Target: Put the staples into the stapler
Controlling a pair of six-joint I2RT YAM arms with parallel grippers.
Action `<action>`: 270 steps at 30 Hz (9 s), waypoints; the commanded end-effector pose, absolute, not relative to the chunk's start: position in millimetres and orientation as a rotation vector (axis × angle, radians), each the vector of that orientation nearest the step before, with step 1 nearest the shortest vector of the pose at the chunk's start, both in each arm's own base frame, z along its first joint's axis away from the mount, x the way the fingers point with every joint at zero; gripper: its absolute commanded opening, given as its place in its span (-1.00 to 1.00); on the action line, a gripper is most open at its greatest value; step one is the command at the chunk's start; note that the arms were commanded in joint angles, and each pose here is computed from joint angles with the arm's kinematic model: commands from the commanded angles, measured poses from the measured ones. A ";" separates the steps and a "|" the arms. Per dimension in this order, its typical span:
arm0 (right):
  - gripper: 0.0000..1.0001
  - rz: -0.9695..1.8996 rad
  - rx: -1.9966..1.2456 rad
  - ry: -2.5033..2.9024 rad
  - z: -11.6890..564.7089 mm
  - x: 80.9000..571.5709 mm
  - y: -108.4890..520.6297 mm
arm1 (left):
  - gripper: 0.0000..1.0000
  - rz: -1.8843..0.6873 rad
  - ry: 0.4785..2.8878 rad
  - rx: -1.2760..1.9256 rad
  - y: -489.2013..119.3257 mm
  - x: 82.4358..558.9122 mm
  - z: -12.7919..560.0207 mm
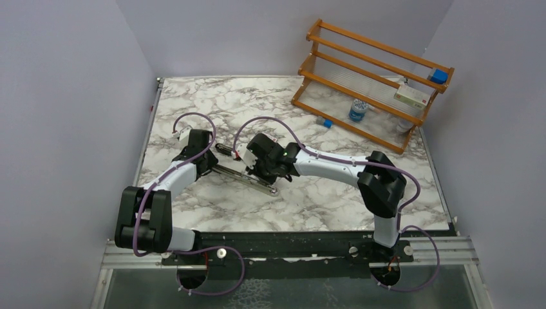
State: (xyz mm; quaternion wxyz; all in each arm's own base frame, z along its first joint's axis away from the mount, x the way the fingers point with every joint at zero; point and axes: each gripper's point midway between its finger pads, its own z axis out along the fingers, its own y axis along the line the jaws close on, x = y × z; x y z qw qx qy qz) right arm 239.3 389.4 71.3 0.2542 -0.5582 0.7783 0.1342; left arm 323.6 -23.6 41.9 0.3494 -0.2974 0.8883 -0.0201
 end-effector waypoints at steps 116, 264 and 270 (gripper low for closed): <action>-0.23 0.463 -1.397 2.132 54.2 253.6 406.3 | -0.28 0.005 2.335 -0.757 -15.4 313.2 36.5; -0.65 0.141 -0.448 2.448 10.2 315.9 206.5 | -0.19 -0.097 2.353 -0.687 -31.9 328.6 58.2; -0.77 0.161 -0.437 2.415 23.6 320.5 210.0 | -0.19 -0.097 2.353 -0.689 -32.0 328.7 58.0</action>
